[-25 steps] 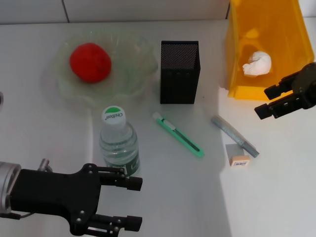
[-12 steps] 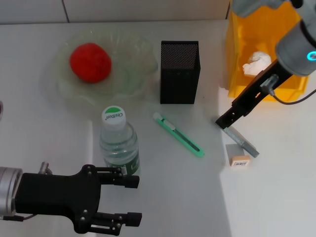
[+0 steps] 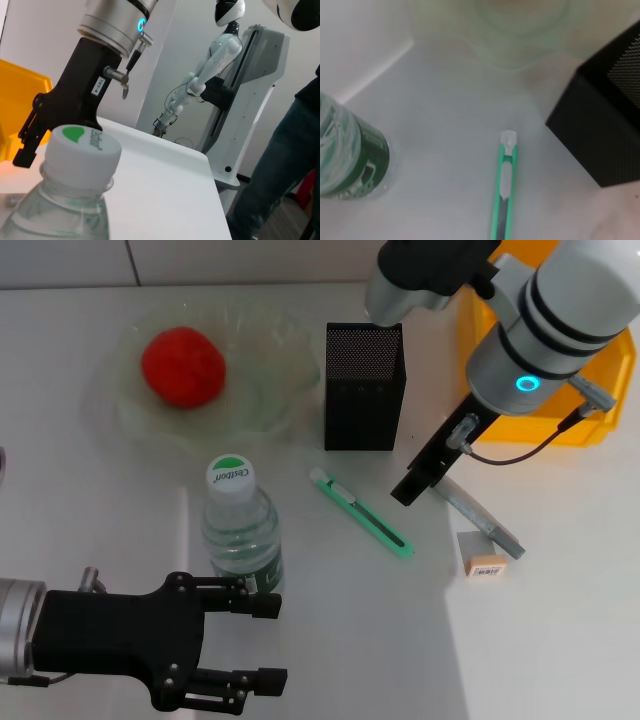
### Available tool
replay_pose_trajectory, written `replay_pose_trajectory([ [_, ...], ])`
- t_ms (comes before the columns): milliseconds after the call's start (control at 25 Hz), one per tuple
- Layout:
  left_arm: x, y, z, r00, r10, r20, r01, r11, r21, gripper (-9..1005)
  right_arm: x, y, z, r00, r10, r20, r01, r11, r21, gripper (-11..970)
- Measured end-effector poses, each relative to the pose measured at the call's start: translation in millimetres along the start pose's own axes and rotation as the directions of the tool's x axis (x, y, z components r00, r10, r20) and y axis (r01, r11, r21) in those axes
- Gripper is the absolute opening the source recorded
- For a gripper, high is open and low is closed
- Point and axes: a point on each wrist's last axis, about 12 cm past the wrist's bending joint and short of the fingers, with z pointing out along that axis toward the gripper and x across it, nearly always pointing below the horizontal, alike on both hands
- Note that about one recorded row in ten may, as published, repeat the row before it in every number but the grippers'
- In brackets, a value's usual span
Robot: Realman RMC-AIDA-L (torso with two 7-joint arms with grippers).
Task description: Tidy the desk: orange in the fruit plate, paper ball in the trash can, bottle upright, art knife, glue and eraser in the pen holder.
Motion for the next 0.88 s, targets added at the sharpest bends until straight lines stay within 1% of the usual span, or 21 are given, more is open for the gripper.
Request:
replay_pose_trajectory([
  [120,0.1,0.1,0.0,1.0,0.0,0.0,0.0,1.0,-0.001,740,-10.1,5.5,11.5,1.0,-0.004,-0.001,0.004,1.0,-0.017,694],
  [280,0.7,0.0,0.4,1.0,-0.003,0.0,0.003,1.0,0.0,740,-15.4,9.5,20.8,1.0,0.0,-0.009,0.0,0.999,-0.032,694],
  [320,0.9,0.0,0.8,1.0,-0.003,-0.001,0.003,1.0,0.002,740,-18.9,12.4,25.7,1.0,0.004,-0.005,-0.005,1.0,-0.028,694],
  [440,1.0,0.2,1.2,1.0,0.005,-0.001,-0.005,1.0,0.002,740,-23.0,15.5,28.7,1.0,0.009,0.002,-0.009,1.0,-0.016,694],
  [520,1.3,0.8,1.1,1.0,0.016,0.0,-0.016,1.0,-0.004,740,-28.5,21.2,32.2,1.0,0.013,0.001,-0.013,1.0,0.009,694],
  [720,1.8,1.0,0.4,1.0,0.018,-0.001,-0.018,1.0,-0.009,740,-32.5,28.5,39.5,1.0,0.016,-0.001,-0.016,0.999,0.048,694],
  [880,2.1,0.9,0.0,1.0,0.023,-0.001,-0.023,1.0,-0.011,740,-33.7,28.9,42.2,1.0,0.023,0.014,-0.024,0.999,0.043,695],
])
